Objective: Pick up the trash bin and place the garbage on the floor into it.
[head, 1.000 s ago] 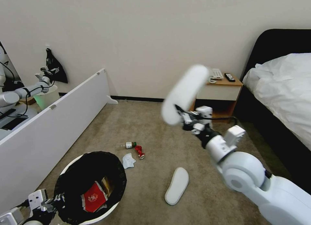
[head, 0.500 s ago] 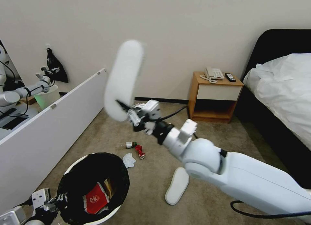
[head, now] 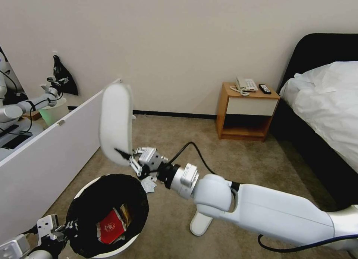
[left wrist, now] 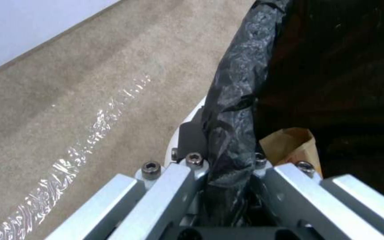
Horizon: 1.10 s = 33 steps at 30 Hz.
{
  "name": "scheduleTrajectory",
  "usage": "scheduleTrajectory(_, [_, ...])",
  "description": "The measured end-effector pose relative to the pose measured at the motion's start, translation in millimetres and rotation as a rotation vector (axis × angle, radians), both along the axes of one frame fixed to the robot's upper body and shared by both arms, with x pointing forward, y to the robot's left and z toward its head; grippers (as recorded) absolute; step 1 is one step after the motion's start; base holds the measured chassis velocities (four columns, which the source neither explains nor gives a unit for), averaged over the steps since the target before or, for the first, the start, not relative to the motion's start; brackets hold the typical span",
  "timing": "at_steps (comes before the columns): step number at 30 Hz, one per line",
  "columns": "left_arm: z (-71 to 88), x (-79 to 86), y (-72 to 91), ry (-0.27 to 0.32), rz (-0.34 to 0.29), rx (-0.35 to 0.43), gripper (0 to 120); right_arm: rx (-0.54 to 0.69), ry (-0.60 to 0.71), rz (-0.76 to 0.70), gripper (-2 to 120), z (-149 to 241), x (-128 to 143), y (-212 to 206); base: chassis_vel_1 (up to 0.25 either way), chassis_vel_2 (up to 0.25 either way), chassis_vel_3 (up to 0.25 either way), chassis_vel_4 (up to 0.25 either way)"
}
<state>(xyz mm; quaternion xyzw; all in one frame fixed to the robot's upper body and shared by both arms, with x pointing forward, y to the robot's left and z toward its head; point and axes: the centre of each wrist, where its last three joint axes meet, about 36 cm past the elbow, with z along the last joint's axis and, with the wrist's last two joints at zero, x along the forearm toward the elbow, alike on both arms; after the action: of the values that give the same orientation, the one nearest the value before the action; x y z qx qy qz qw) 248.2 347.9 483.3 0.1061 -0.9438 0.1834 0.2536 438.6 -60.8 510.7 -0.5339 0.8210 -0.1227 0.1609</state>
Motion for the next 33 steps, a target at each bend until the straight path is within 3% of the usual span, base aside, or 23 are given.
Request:
scheduleTrajectory(13, [-1.2,9.1,10.0,-0.009,0.010,-0.003,2,-0.093,0.048,0.041,2,-53,-18,4,0.000,0.000,0.000,0.000])
scheduleTrajectory(33, [-6.6,15.3,12.4,-0.004,0.010,-0.011,2,-0.133,0.068,0.034,2,-86,-21,5,0.000,0.000,0.000,0.000])
